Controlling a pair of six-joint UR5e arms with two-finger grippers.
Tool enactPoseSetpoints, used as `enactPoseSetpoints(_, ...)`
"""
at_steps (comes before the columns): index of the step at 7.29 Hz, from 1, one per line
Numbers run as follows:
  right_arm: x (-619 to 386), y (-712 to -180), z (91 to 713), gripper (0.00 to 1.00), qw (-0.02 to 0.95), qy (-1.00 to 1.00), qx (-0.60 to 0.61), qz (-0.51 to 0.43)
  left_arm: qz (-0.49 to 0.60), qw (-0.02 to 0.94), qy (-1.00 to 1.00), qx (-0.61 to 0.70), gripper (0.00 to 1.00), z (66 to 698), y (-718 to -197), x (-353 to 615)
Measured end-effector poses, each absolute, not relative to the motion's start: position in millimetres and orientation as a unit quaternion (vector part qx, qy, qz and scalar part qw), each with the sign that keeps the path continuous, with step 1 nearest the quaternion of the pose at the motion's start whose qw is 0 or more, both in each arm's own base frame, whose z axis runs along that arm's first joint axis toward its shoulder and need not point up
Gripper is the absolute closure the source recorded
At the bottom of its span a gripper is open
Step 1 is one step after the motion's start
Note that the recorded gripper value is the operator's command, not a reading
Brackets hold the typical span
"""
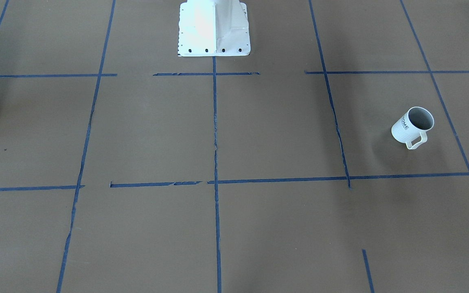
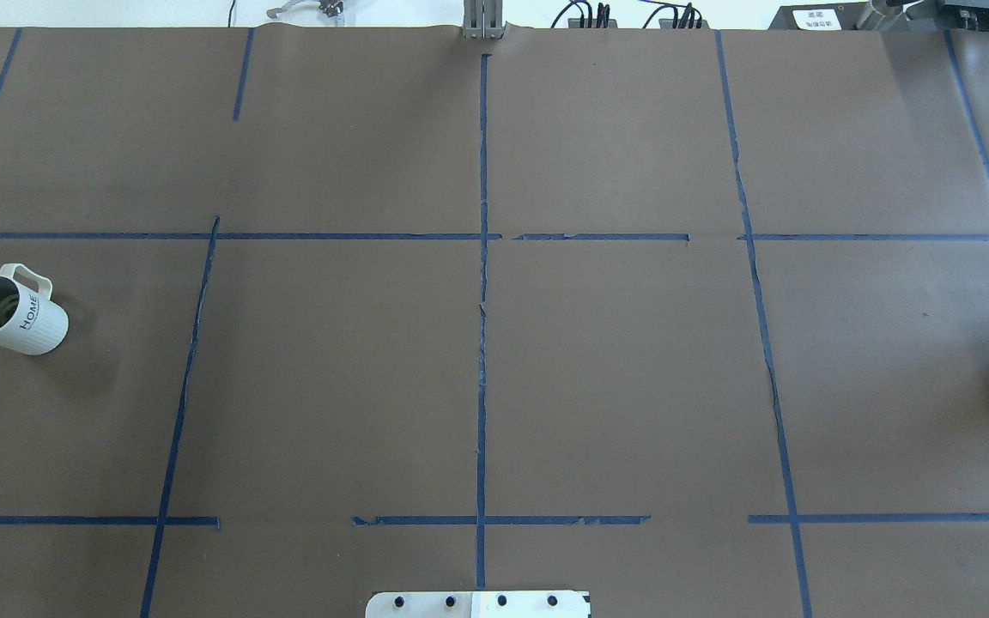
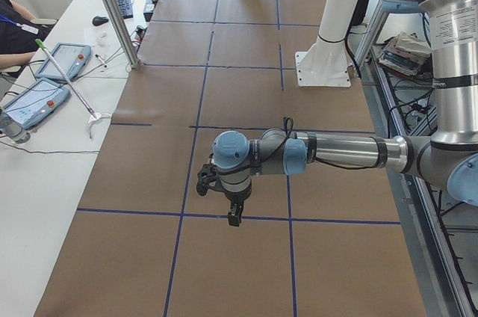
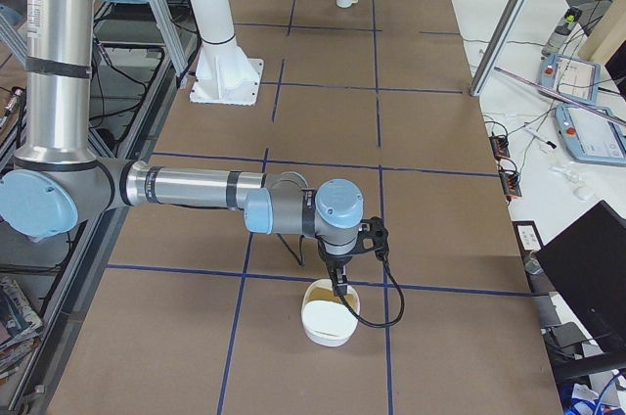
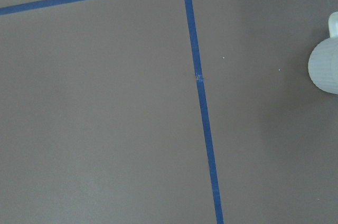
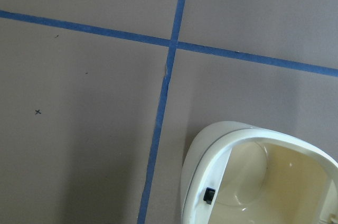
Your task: Left arm hands cup to right arm to dump lemon
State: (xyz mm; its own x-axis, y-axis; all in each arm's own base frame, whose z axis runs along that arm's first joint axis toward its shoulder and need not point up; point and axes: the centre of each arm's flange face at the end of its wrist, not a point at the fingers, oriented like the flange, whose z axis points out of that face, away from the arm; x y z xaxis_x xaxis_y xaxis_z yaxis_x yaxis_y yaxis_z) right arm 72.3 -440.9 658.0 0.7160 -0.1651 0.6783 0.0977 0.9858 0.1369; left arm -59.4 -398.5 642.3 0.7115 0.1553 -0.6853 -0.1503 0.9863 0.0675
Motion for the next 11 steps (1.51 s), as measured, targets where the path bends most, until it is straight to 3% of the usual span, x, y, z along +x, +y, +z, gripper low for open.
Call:
enactPoseSetpoints(4, 72, -444, 655, 0.0, 0.925, -0.369, 0.05, -0.072, 0.09, 0.927, 0.364, 0.018, 0.0, 634, -410, -60)
enactPoseSetpoints(8, 72, -447, 652, 0.0, 0.925, -0.37, 0.055, -0.075, 0.103, 0.924, 0.359, 0.078, 0.0, 580, -474, -57)
enactPoseSetpoints(11, 72, -447, 652, 0.0, 0.924, -0.37, 0.055, -0.074, 0.071, 0.922, 0.373, 0.075, 0.0, 567, -481, 16)
